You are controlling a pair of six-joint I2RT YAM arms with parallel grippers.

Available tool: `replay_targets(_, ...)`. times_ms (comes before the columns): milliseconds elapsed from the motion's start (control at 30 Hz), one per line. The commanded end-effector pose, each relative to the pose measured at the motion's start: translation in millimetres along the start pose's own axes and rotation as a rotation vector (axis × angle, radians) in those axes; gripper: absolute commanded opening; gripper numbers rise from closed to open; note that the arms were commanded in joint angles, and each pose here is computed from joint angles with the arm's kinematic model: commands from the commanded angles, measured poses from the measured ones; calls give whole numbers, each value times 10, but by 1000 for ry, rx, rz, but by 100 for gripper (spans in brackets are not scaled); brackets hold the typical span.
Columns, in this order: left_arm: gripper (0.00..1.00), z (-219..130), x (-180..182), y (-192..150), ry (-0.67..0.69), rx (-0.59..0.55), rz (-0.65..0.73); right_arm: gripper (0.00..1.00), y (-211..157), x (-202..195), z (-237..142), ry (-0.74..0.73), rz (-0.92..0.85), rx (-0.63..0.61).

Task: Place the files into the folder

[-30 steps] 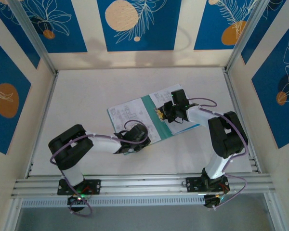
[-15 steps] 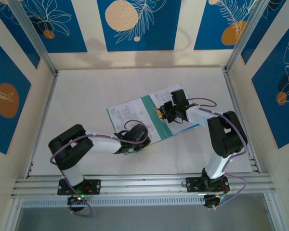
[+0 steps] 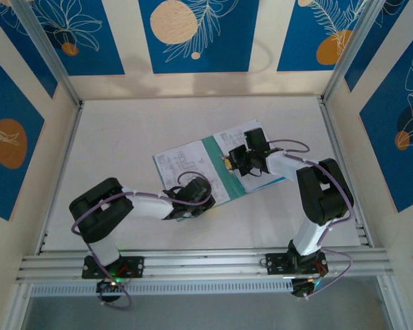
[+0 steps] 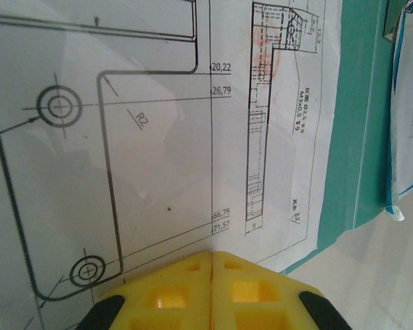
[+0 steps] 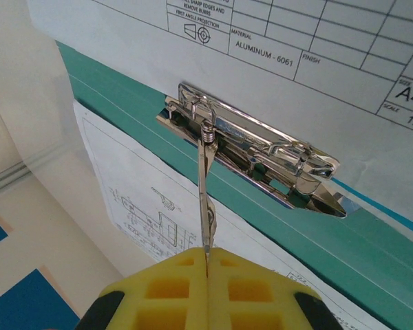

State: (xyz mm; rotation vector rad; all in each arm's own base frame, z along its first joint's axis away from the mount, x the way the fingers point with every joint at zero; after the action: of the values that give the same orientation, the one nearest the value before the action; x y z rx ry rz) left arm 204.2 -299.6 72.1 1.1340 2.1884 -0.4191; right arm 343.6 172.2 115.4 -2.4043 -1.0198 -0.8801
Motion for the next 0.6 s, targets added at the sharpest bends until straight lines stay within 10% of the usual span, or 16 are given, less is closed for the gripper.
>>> replay_targets(0, 7, 67, 304, -43, 139, 1, -6, 0, -30, -268, 52, -76, 13, 41)
replay_targets(567, 7, 21, 251, -31, 122, -8, -15, 0, -29, -958, 152, -249, 66, 82)
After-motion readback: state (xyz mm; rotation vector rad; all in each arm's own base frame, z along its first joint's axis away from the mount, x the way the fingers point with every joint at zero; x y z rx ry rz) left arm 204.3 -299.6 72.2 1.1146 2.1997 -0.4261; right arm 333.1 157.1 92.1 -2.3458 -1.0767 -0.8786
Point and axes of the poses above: each hand's point on the last joint's axis, 136 mm out from that joint toward the fingers, its own z axis out along the fingers, its own x axis along the line the jaws close on, y = z × x, the point moved 7 cm from there along -z, back along the fingers, and after that the axes turned 11 degrees about -z, right-handed, at the moved point
